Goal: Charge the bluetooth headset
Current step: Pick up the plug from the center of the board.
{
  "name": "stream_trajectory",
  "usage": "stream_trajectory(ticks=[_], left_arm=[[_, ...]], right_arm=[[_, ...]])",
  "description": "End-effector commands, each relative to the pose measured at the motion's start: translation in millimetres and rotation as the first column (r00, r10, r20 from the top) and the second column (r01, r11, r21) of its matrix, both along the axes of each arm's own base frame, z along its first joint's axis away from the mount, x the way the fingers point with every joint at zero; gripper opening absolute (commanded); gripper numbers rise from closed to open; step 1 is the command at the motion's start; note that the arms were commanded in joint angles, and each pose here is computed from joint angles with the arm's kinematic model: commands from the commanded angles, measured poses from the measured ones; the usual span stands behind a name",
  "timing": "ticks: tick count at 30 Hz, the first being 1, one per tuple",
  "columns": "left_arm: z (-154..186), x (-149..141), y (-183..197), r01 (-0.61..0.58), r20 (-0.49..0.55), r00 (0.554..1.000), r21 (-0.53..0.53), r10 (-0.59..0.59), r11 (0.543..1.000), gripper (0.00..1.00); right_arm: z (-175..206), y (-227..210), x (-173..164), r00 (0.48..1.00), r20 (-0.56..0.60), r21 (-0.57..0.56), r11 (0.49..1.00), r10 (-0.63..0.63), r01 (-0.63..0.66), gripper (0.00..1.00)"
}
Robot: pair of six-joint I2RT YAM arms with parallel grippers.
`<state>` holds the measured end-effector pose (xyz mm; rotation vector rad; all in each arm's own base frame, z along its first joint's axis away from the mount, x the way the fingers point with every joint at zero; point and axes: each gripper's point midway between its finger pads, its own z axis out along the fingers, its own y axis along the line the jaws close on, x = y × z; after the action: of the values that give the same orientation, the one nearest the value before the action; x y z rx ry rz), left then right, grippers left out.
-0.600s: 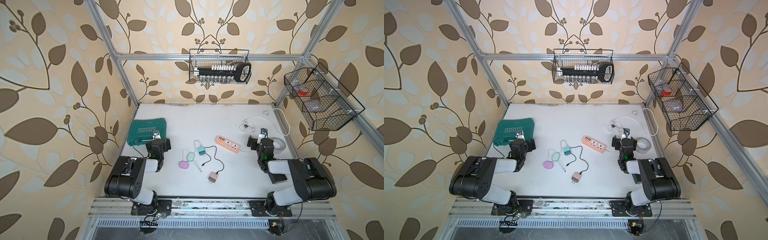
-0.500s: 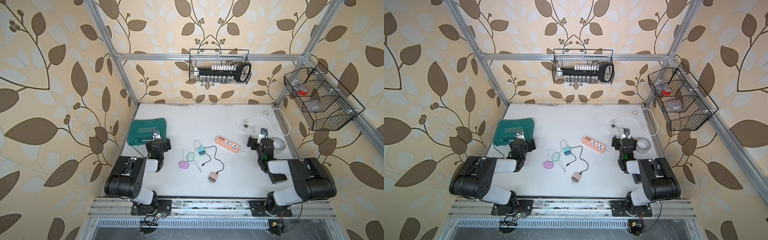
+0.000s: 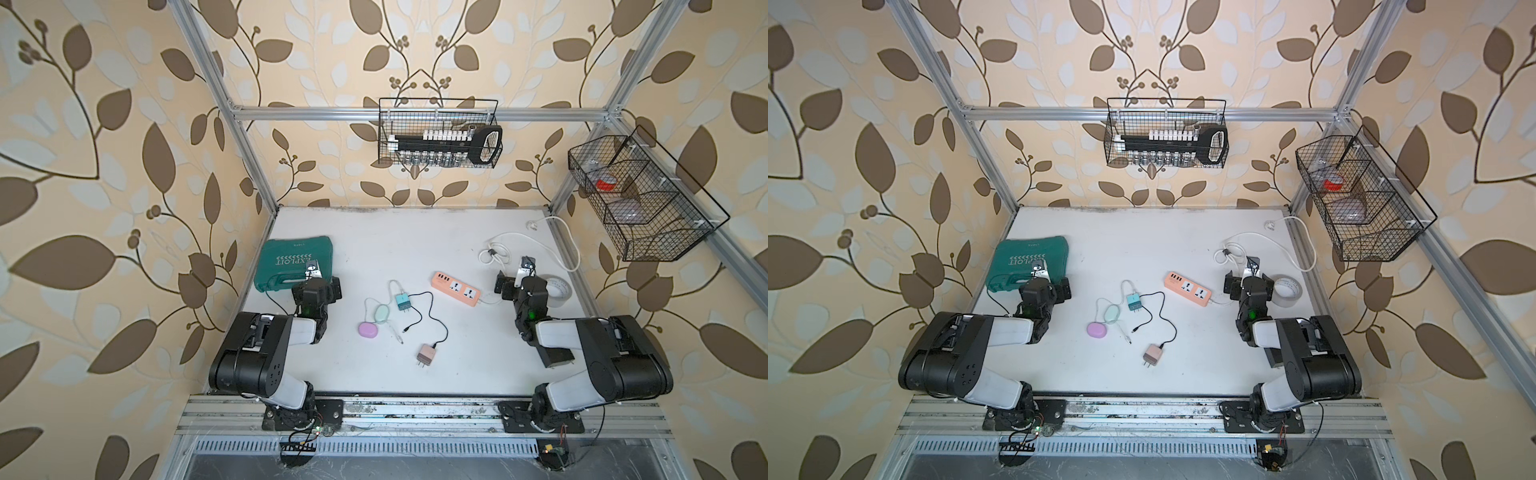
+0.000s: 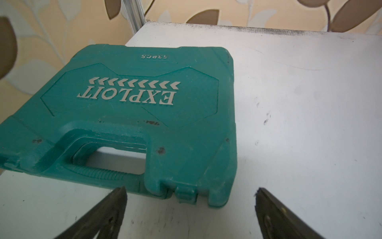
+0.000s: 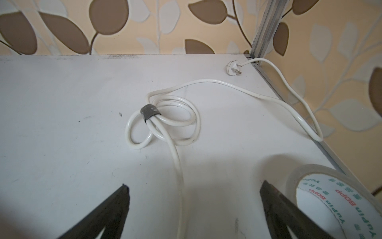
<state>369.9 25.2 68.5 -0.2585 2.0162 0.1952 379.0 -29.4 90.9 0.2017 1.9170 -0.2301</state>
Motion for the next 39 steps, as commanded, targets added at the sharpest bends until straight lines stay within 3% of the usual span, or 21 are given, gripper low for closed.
stream_trajectory(ticks=[1,20,23,27,31,35,36,39], left_arm=[[13,8,-1,-0.005,0.045,0.999,0.010,0.005,1.000,0.99],[15,7,1,-0.002,0.053,0.999,-0.005,0.002,1.000,0.99],[24,11,0,0.001,0.027,1.000,0.012,-0.002,1.000,0.99],[58,15,11,-0.095,-0.007,0.995,0.025,0.095,0.995,0.99],[101,17,5,-0.094,0.075,0.992,-0.089,0.100,0.992,0.99],[130,10,8,-0.196,0.033,0.977,-0.276,0.213,0.941,0.99],[130,5,6,-0.222,-0.015,0.973,-0.329,0.230,0.918,0.99],[136,4,-24,-0.124,-0.089,0.992,-0.446,0.094,0.887,0.99]], right_arm=[[4,3,4,1.000,0.011,-0.004,1.000,0.015,-0.015,1.00],[10,3,4,1.000,0.029,-0.009,1.000,0.011,-0.011,1.00],[23,13,6,0.999,-0.014,-0.042,0.998,0.036,-0.037,1.00],[52,26,7,0.997,-0.027,-0.078,0.994,0.071,-0.073,1.00],[86,33,6,0.997,0.021,0.020,0.997,0.080,-0.081,1.00],[135,35,-5,0.994,0.087,0.197,0.978,0.058,-0.075,1.00],[143,29,-13,0.996,0.089,0.310,0.950,0.012,-0.039,1.00],[149,17,-32,0.995,0.047,0.605,0.795,-0.088,0.042,1.00]])
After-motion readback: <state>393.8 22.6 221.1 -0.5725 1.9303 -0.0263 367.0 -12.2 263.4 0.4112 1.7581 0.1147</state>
